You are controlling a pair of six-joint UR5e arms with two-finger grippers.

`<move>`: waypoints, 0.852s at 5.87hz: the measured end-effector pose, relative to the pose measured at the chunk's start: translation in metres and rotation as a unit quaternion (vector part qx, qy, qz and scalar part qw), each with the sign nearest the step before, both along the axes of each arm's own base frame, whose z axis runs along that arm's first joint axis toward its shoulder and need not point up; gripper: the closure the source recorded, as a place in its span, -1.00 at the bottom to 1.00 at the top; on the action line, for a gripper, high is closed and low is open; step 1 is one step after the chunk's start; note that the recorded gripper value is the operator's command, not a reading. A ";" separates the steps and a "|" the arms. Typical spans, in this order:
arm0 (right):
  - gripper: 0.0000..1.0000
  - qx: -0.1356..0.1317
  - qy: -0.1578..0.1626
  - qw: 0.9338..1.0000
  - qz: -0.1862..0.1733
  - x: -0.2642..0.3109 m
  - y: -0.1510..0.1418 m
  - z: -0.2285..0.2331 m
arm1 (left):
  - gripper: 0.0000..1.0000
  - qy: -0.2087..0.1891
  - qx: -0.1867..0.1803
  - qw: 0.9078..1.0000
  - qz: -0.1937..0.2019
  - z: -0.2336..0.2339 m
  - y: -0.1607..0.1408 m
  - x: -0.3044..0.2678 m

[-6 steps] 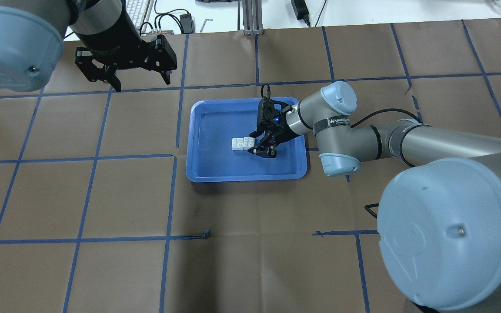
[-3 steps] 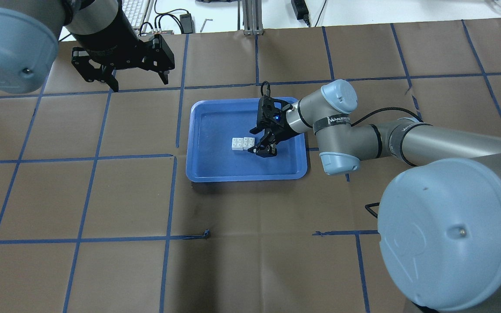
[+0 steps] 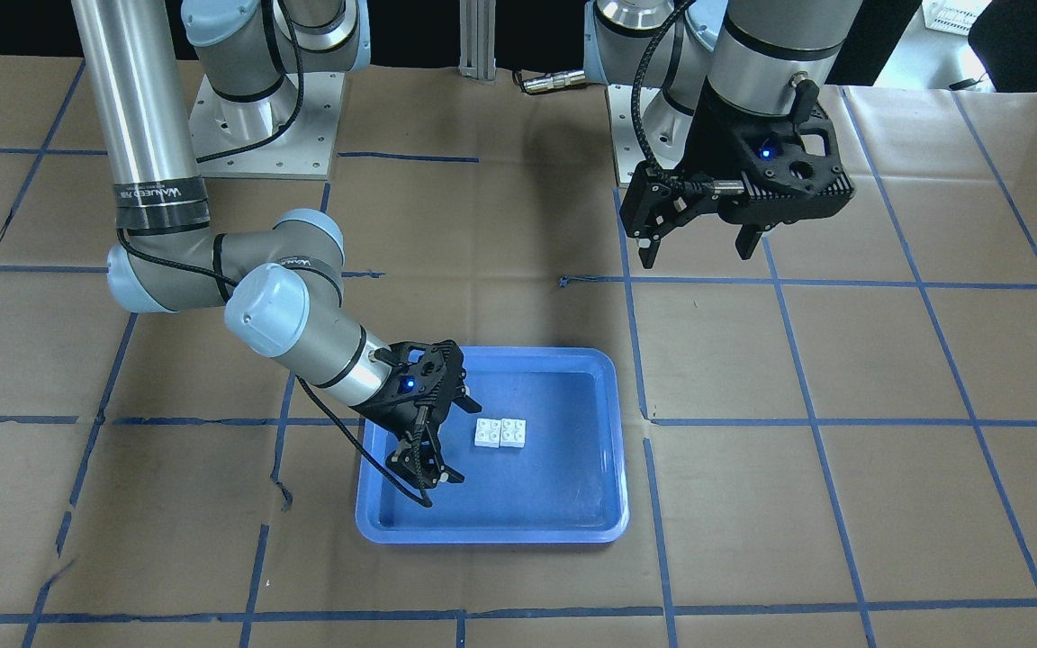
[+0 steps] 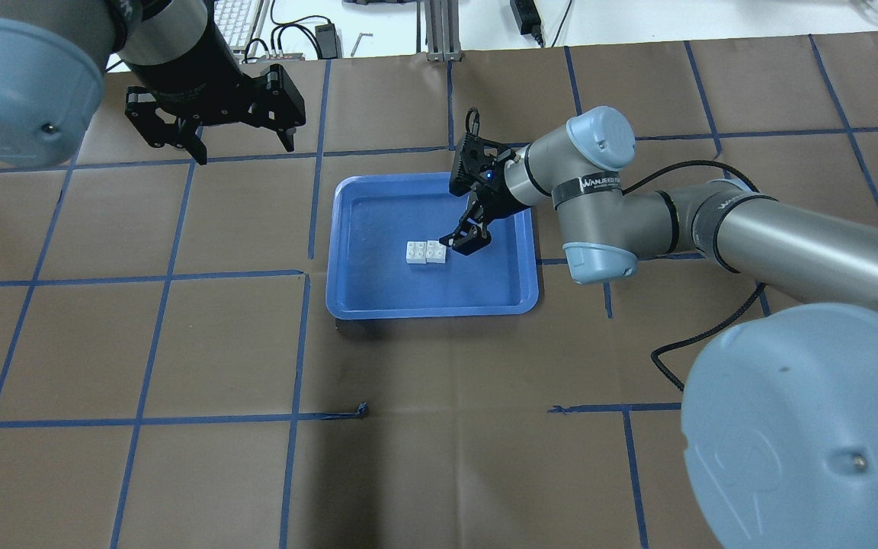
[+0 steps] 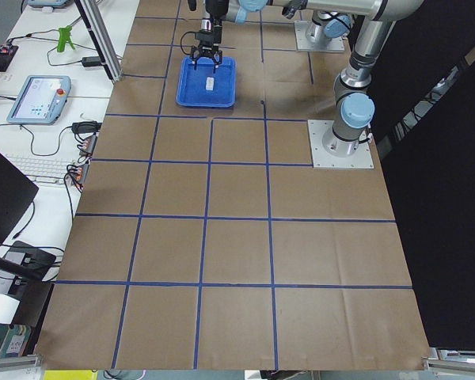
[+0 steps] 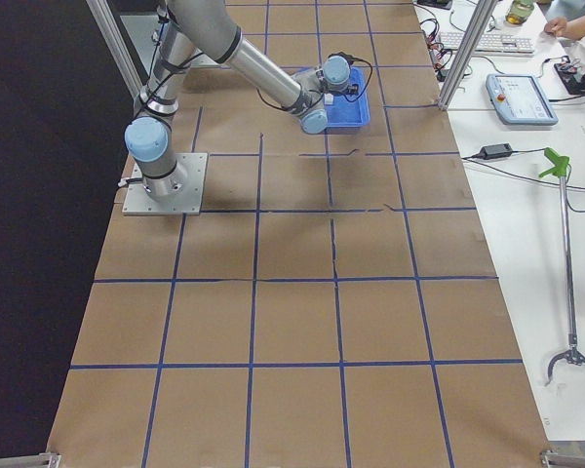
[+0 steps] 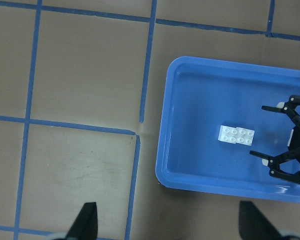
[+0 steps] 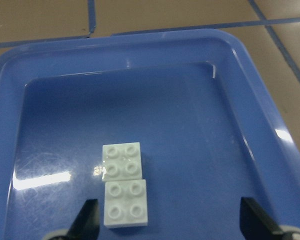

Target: Assemble white blocks and place on blue tray

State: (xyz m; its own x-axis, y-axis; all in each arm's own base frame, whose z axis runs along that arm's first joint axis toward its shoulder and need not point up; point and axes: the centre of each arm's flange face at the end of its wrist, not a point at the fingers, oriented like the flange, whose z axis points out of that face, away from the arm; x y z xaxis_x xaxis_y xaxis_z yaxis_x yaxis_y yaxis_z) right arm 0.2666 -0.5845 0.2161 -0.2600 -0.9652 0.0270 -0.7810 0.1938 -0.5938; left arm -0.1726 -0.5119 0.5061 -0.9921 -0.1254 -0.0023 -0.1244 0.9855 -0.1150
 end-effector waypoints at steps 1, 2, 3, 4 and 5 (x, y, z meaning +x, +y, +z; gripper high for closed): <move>-1.00 0.033 0.031 0.998 -0.050 -0.013 -0.005 0.039 | -0.99 0.000 -0.001 1.000 0.000 0.001 -0.001 0.000; -1.00 0.075 0.066 0.989 -0.108 -0.028 -0.011 0.079 | -0.99 -0.001 -0.001 1.000 0.000 0.001 0.000 0.000; -1.00 0.115 0.100 0.975 -0.164 -0.043 -0.015 0.112 | -0.99 -0.001 0.000 1.000 -0.001 0.001 0.001 0.000; -1.00 0.155 0.138 0.953 -0.222 -0.066 -0.015 0.144 | -0.99 -0.001 0.001 1.000 -0.001 -0.001 0.000 -0.001; -1.00 0.201 0.167 0.921 -0.288 -0.097 -0.005 0.173 | -0.99 -0.001 0.001 1.000 -0.001 -0.001 0.000 -0.001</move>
State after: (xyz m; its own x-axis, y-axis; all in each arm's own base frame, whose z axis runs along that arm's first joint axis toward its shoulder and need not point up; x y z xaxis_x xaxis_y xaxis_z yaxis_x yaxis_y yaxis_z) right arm 0.1694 -0.5900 0.3892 -0.7744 -0.6191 -0.1304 -0.6060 0.7850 -0.1286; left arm -0.1735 -0.5114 0.5047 -0.9923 -0.1236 -0.0051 -0.1222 0.9861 -0.1127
